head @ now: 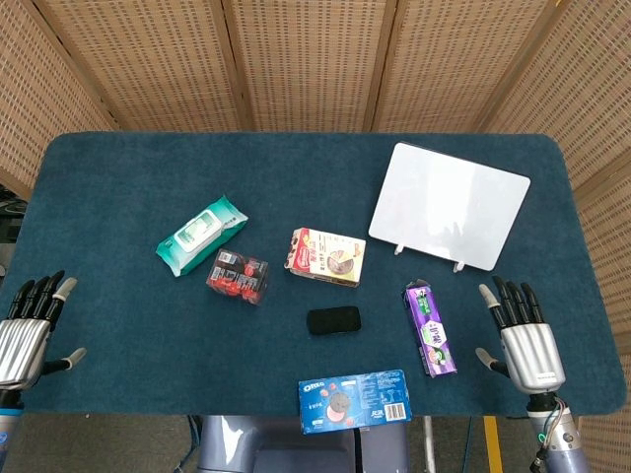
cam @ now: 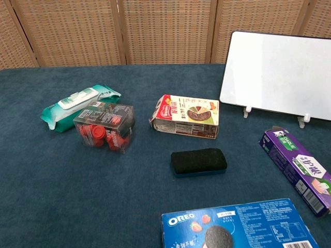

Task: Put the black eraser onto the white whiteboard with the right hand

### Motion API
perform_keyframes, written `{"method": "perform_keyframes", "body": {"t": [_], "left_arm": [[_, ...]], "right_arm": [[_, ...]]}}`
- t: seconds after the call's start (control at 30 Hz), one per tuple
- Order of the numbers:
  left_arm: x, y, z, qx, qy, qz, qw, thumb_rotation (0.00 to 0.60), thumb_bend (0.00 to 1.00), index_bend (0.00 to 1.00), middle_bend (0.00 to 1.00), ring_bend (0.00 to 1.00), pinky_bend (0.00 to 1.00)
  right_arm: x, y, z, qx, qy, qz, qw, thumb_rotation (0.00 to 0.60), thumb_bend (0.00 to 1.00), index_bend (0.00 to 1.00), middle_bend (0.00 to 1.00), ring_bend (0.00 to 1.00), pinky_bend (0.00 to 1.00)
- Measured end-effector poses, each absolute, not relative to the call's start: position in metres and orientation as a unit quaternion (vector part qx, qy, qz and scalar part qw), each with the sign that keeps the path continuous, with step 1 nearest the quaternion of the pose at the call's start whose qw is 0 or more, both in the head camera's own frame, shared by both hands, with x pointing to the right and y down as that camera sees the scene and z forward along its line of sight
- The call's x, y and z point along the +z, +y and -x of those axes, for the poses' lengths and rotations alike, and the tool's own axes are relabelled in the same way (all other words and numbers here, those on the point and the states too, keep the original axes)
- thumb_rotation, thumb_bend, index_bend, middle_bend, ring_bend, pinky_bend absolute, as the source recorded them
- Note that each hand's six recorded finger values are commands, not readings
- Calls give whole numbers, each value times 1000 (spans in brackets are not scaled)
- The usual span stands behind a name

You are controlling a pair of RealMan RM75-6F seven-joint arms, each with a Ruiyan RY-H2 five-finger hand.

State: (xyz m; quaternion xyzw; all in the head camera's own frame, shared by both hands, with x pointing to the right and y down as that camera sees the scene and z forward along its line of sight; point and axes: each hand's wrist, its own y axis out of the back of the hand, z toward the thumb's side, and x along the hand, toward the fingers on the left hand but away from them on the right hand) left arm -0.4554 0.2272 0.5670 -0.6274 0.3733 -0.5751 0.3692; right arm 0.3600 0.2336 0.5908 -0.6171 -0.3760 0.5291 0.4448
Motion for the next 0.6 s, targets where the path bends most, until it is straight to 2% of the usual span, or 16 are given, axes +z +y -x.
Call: {"method": "perform_keyframes", "body": {"t": [0.33,0.6], "left_arm": [[565,230,452,-570,371,634,368,600,137,0,0,0,0],[565,230,452,-569,372,636,366,600,137,0,0,0,0]], "right_arm": [[583,222,-328,525,-367,632,436,600,58,54,0,0,0],[578,205,-293,531,-341,639,441,600,105,165,0,0,0]]}}
